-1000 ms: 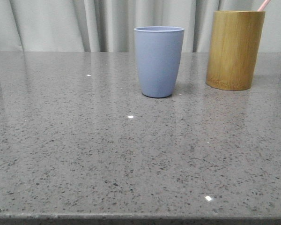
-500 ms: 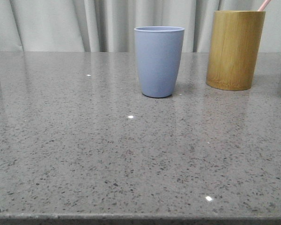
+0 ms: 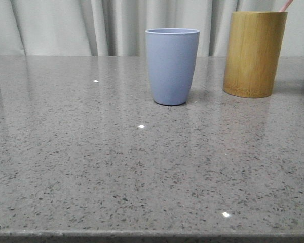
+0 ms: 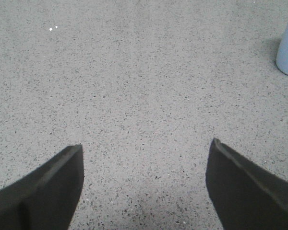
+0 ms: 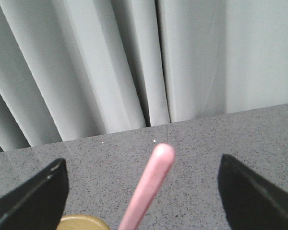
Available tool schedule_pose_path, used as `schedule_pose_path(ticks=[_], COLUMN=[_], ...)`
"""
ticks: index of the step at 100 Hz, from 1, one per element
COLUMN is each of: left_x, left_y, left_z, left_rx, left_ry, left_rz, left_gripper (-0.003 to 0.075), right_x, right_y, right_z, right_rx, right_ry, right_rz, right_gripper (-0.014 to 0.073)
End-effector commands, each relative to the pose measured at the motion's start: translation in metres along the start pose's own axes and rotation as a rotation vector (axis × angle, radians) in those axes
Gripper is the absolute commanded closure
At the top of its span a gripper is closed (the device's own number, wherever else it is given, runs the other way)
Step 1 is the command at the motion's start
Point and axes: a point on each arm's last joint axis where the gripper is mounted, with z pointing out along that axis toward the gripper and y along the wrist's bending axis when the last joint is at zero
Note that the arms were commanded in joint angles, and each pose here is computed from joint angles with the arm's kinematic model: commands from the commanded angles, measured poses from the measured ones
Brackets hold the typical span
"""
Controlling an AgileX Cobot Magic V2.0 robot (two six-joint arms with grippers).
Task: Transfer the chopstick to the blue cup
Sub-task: 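Grasp the pink chopstick with the right gripper and lift it out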
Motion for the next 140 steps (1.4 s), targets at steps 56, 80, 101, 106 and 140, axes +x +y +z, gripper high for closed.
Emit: schedule_pose_path(ticks=[56,80,101,106,140], left_x=[-0.013,-0.013,-0.013,-0.013,-0.013], left_y=[0.0,0.0,0.0,0.0,0.0], left_z=[-0.005,-0.005,-0.005,-0.005,-0.005], left_rx=[0.0,0.0,0.0,0.0,0.0], left_ry=[-0.1,-0.1,-0.1,-0.1,-0.1], left_rz=[-0.01,-0.01,-0.01,-0.01,-0.01], left_gripper=[0.0207,0.0207,0.0207,0.0207,0.0207], right_x=[-0.036,-0.055,-0.097,-0.11,-0.152], right_y=[0.011,0.018,0.033,0.037,0.069], right_z=[-0.009,-0.024,-0.047,-0.056,-0.102], right_rx=[-0.065,-0.097,-0.156,-0.167,-0.282], right_ry=[-0.208,-0.272,-0.39,-0.421,-0.438], right_rz=[0.065,0.049,0.017,0.018,0.103], right_gripper=[0.0534,0.0631,0.0655,0.0655,0.0655])
